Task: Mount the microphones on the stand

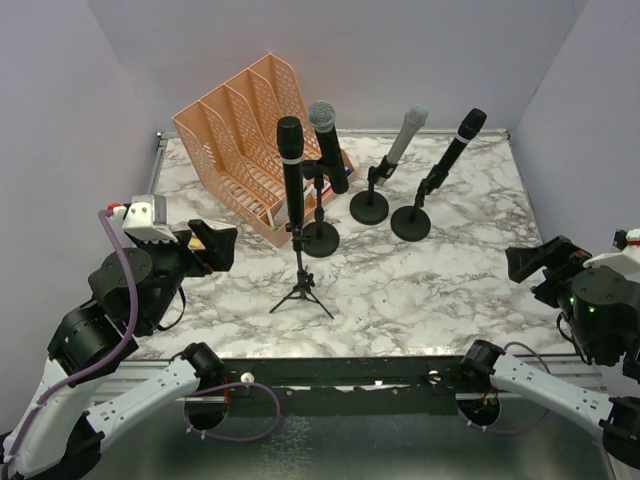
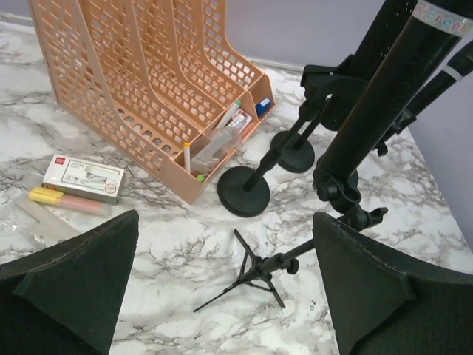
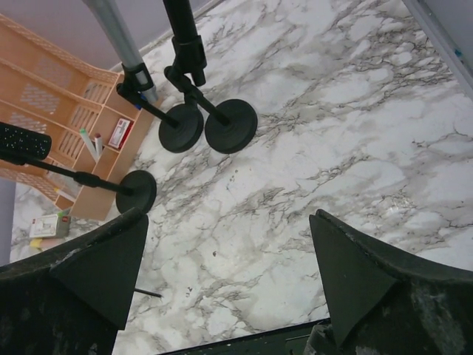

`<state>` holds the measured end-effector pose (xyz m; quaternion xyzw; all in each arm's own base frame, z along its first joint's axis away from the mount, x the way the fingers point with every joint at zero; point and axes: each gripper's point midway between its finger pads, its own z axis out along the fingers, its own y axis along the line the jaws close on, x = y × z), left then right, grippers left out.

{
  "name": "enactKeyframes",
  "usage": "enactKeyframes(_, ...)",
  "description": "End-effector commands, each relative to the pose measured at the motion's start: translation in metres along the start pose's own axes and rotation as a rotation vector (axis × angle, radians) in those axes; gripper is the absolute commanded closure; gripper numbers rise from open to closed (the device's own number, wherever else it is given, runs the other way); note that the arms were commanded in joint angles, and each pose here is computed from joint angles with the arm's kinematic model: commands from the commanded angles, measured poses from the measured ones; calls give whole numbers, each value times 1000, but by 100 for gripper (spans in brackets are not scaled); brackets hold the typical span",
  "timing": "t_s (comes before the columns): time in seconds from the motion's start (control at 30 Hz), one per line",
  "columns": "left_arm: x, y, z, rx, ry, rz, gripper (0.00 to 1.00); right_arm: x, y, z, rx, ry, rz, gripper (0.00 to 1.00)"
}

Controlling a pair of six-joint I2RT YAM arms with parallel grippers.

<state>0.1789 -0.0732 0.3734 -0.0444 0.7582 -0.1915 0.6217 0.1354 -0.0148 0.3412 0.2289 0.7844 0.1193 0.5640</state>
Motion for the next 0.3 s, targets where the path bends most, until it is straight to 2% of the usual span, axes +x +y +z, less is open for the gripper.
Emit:
enactKeyframes(0.0,9,-3,-10,50,50,29,1,-1,-5,2,41,8,-110,5)
enactKeyframes(0.27,6,-1,-15,57,35,19,1,11,5,11,36,39,-163,2)
